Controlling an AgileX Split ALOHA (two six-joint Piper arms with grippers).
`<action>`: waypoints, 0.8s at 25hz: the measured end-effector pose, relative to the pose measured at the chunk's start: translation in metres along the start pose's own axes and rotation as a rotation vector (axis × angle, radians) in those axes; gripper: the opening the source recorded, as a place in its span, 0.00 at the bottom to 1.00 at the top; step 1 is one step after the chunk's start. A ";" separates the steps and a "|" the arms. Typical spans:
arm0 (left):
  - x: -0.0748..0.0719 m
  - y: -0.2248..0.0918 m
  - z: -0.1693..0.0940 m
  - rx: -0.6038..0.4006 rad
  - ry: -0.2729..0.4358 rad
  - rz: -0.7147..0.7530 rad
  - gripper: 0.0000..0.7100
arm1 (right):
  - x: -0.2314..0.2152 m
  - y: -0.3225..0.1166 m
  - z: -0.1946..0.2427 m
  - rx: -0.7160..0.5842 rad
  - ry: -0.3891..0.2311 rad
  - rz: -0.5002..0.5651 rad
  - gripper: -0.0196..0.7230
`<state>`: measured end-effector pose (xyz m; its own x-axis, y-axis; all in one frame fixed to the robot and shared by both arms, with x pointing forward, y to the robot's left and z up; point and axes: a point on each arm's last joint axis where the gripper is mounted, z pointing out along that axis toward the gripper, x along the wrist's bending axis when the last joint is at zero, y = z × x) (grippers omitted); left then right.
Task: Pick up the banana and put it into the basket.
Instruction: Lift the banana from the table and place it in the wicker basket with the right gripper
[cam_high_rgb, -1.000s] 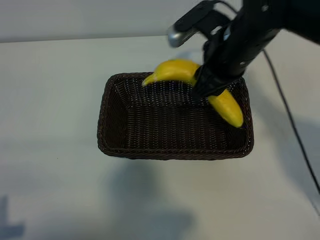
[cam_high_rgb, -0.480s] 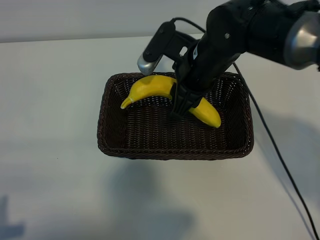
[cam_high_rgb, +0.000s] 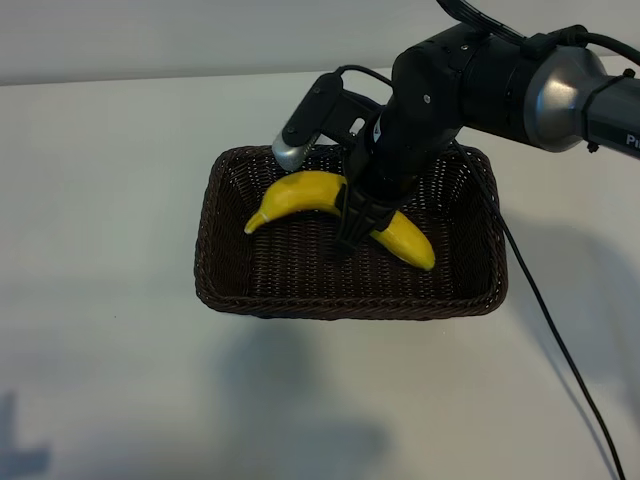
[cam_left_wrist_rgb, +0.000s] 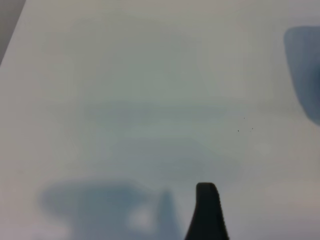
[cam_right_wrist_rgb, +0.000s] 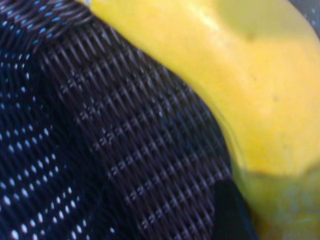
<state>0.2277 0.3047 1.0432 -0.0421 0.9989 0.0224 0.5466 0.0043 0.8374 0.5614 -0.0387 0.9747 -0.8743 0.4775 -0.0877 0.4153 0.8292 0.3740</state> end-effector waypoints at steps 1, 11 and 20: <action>0.000 0.000 0.000 0.000 0.000 0.000 0.81 | 0.000 -0.001 0.000 0.011 0.005 -0.001 0.59; 0.000 0.000 0.000 0.000 0.000 0.000 0.81 | 0.002 -0.003 -0.001 0.037 0.018 0.040 0.85; 0.000 0.000 0.000 0.000 0.000 0.000 0.81 | 0.002 0.002 -0.033 0.092 0.034 0.210 0.84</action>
<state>0.2277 0.3047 1.0432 -0.0421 0.9989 0.0224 0.5466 0.0043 0.8374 0.5517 -0.0457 1.0052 -0.7736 0.6335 0.0152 0.6089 0.7364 0.2950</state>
